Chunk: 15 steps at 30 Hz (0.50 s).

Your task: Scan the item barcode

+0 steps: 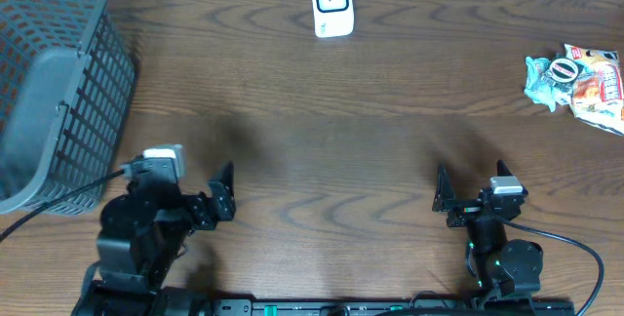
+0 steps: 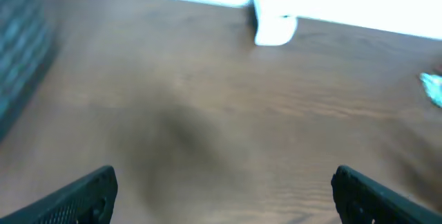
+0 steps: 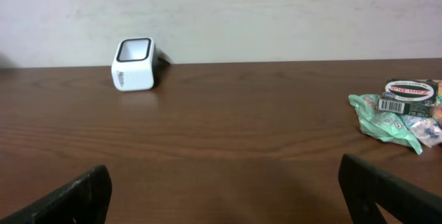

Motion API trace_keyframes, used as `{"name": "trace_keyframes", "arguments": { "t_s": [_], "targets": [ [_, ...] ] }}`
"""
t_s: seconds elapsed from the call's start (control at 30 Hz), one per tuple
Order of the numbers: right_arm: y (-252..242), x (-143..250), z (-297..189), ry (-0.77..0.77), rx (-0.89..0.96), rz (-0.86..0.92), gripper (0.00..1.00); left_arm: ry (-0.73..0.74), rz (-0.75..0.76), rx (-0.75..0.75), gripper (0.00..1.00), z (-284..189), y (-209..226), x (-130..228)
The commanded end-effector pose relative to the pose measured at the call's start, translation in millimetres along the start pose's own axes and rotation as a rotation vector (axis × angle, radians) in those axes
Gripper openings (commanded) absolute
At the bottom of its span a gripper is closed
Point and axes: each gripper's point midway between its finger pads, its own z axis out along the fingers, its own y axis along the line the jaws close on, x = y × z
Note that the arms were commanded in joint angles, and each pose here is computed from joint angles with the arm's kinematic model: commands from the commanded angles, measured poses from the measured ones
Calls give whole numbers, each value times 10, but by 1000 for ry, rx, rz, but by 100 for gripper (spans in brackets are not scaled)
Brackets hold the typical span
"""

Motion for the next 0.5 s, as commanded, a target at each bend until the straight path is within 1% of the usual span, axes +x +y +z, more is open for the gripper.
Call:
{"name": "trace_keyframes", "arguments": {
  "t_s": [0.0,0.17,0.47],
  "targets": [
    [23,4,-2,-3,-10,-11,99,-37,199,103,98,-67,-152,-25],
    [23,4,-2,-3,-10,-11,99,-95,189,62,98,-110,-45,-8],
    [23,4,-2,-3,-10,-11,99,-337,245,117,98,35,-45,48]
  ]
}}
